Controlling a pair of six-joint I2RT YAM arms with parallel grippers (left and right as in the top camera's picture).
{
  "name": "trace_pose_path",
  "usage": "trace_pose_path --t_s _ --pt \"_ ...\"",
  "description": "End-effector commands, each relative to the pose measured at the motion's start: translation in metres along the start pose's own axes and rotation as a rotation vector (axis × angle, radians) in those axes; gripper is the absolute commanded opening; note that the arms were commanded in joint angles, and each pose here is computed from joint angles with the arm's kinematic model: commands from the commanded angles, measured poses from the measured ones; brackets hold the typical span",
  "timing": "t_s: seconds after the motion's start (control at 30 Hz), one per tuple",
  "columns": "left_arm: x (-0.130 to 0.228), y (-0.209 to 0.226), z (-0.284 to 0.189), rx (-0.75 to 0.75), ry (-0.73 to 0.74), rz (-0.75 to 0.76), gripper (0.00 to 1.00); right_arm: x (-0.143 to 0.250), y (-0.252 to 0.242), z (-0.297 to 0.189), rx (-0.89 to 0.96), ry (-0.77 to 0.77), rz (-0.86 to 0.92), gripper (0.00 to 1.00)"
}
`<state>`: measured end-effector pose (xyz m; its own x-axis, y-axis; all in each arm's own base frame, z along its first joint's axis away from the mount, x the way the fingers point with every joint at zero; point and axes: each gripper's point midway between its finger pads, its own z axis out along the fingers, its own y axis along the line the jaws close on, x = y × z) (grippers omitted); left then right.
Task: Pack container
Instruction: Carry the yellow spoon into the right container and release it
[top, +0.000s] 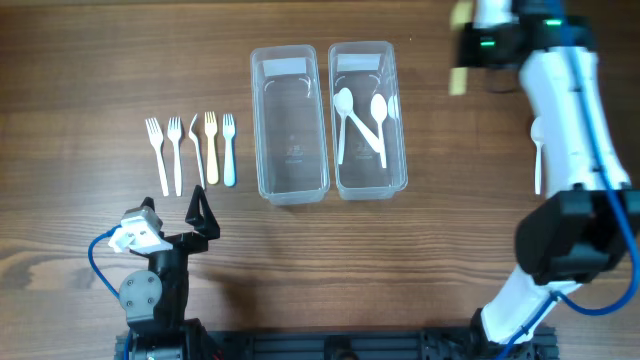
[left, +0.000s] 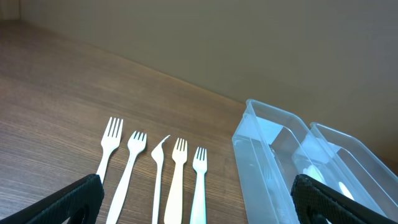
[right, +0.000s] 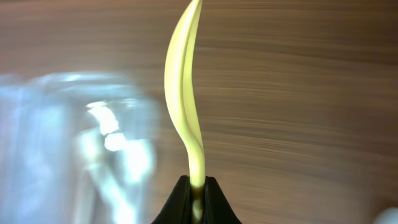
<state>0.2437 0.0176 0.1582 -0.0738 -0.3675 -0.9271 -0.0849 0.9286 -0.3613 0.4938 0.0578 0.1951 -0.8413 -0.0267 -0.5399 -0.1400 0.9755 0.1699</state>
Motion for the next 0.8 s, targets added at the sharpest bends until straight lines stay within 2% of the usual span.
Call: trace_pose_path --t_s 0.0,0.1,0.23,0.63,0.67,0.73,0.77 --pt "0.003 -0.001 0.0 0.011 0.007 0.013 1.0 0.021 0.087 0.015 -0.083 0.061 -0.103 0.04" --pt "0.003 -0.001 0.0 0.011 0.007 0.013 1.0 0.04 0.118 0.029 0.019 0.096 -0.214 0.04" --pt "0.003 -0.001 0.0 0.011 0.007 0.013 1.0 0.061 0.137 0.049 0.093 0.138 -0.265 0.04" --pt "0.003 -0.001 0.0 0.011 0.007 0.013 1.0 0.083 0.132 0.084 0.113 0.222 -0.236 0.04" --pt "0.003 -0.001 0.0 0.011 0.007 0.013 1.0 0.084 0.131 0.087 0.115 0.228 -0.236 0.13" --pt "0.003 -0.001 0.0 0.011 0.008 0.013 1.0 0.085 0.131 0.089 0.116 0.23 -0.236 0.38" --pt "0.003 -0.001 0.0 0.011 0.007 0.013 1.0 0.084 0.13 0.089 0.117 0.227 -0.241 0.58"
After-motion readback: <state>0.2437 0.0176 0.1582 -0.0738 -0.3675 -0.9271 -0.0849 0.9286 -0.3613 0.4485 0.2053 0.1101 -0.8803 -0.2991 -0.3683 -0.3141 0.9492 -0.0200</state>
